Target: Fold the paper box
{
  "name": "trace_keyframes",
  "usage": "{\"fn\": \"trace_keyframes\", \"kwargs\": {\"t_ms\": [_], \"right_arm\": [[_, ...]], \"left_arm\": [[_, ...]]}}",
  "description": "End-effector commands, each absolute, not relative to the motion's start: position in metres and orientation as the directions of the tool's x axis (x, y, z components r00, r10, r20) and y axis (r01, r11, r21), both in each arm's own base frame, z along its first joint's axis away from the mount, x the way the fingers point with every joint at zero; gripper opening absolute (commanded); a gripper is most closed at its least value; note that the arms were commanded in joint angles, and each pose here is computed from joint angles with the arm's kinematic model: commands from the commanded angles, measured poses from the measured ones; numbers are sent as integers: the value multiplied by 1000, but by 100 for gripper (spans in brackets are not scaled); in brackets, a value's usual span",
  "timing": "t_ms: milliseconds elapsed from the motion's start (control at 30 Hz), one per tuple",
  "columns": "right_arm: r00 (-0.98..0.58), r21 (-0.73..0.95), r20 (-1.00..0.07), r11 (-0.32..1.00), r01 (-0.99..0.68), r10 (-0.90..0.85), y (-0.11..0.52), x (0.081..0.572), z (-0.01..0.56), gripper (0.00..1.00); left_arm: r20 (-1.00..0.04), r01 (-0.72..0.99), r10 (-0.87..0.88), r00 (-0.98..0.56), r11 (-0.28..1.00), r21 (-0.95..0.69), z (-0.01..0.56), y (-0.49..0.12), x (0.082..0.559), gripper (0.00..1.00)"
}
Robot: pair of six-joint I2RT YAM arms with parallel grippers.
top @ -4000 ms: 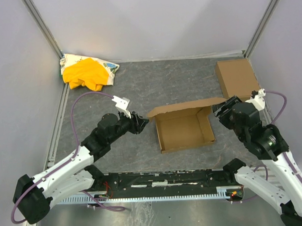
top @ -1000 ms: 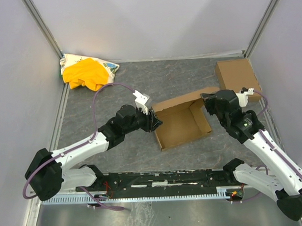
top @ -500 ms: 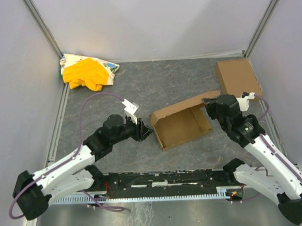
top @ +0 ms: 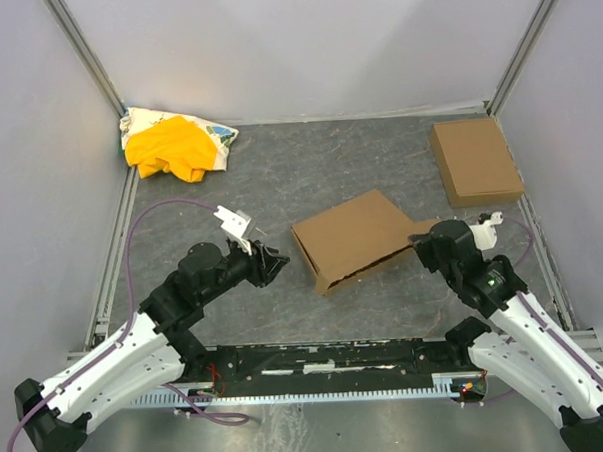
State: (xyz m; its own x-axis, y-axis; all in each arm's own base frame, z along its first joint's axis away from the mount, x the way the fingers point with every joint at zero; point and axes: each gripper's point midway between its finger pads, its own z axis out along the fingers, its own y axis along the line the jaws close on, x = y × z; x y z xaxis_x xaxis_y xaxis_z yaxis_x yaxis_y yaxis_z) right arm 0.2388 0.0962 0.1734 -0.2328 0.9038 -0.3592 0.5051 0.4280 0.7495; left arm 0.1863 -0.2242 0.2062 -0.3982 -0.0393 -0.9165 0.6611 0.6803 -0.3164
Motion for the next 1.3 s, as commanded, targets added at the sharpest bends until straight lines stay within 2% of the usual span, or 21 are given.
{"fn": "trace_keyframes", "kwargs": {"t_ms": [0,500,700,833,1067,1167,1267], "right_arm": [[-318,689,-382,497,528,868,99,227,143,1],[-423,605,-357,551,574,833,107,214,87,3],[-494,565,-370,612,553,787,108,204,84,44],[-527,526,-426,675,517,735,97,193,102,52],[-538,543,-564,772,330,626,87,186,166,53],[-497,524,-662,821,228,561,87,202,193,53],[-432,434,-770,881,186,470,83,233,210,54]], "left_arm": [[-922,658,-13,-386,697,-285,203,-226,194,46],[-889,639,27,-457,705,-307,175,-235,197,48],[-864,620,17,-503,703,-348,161,-238,195,49],[-866,589,-36,-498,719,-369,161,-231,195,49],[-833,526,-126,-539,722,-450,143,-223,188,50],[-807,457,-174,-565,748,-481,128,-218,192,49],[-758,323,-242,-606,796,-512,111,-209,200,44]]}}
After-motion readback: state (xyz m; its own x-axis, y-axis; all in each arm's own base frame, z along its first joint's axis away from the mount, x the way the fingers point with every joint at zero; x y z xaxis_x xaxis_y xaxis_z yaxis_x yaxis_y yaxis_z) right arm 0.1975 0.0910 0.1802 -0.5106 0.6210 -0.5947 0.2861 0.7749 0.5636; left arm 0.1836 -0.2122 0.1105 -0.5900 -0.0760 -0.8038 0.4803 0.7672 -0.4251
